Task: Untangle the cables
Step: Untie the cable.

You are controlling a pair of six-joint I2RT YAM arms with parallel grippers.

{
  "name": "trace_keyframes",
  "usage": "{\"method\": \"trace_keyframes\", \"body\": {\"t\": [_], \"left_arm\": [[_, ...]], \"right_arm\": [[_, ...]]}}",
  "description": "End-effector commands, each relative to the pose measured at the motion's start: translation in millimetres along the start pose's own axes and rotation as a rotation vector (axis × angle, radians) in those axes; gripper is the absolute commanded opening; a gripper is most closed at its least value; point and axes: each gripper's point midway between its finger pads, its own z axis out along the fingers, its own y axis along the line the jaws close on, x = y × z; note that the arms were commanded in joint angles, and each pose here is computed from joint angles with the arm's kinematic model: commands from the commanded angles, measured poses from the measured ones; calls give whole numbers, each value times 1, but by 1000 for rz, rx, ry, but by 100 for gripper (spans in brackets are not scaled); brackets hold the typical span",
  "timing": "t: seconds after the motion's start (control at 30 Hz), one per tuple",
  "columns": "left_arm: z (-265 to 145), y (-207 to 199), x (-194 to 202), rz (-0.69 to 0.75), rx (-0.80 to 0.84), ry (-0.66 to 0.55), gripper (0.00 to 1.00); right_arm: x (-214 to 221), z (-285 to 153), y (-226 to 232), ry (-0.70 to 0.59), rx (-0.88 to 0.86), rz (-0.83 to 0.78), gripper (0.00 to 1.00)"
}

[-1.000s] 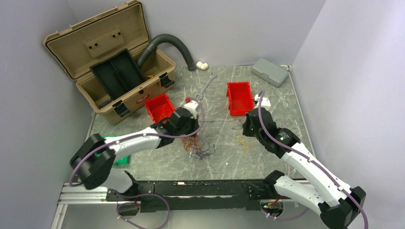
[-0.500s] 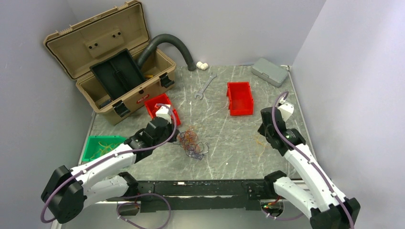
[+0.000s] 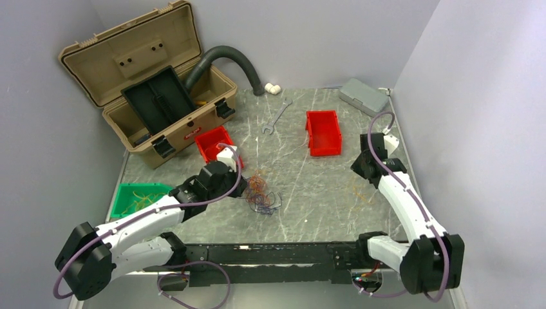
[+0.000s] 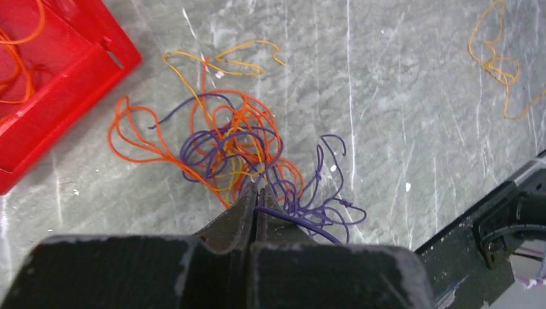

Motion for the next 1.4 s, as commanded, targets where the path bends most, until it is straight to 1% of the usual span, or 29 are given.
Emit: {"method": "trace_keyframes", "body": {"t": [0.0,0.07,0.1,0.13,0.2,0.23,0.27,0.37,0.5,0.6,0.7,0.8,0.87,0.97,1.13,1.2,1.27,1.37], "left_arm": [[-2,-17,4,25,82,3,0],[-2,-19,7,37,89,17,0],[-2,-20,9,43,89,26,0],[-1,-22,11,51,91,33,0],[0,-24,12,64,96,41,0],[0,-25,12,71,99,43,0],[0,-26,13,77,100,46,0],[1,-30,12,97,115,52,0],[3,-32,10,128,122,54,0],[4,-33,9,149,126,53,0],[4,-35,7,161,137,51,0],[5,-38,8,167,152,50,0],[5,-38,8,172,159,48,0],[5,-38,8,181,162,48,0],[1,-36,7,192,158,38,0],[0,-36,7,194,157,34,0],[1,-34,7,201,148,33,0],[2,-32,6,207,140,32,0]], "right_arm": [[-15,5,19,8,-48,65,0],[-10,6,20,26,-60,70,2],[-7,7,19,33,-59,75,15],[-5,6,16,32,-51,86,37],[-4,4,9,20,-34,103,73],[-4,2,5,10,-19,112,89],[-4,1,0,5,-5,121,98],[-1,-3,-20,8,77,145,100],[6,1,-52,76,169,170,100],[9,6,-66,98,129,230,100],[9,9,-79,88,144,275,100],[18,20,-84,106,139,323,100],[26,31,-81,136,92,346,100],[38,43,-65,180,-34,347,100],[48,51,-45,179,-186,325,100],[54,52,-36,202,-228,294,100],[64,55,-32,242,-206,241,100],[67,61,-28,244,-133,173,100]]}}
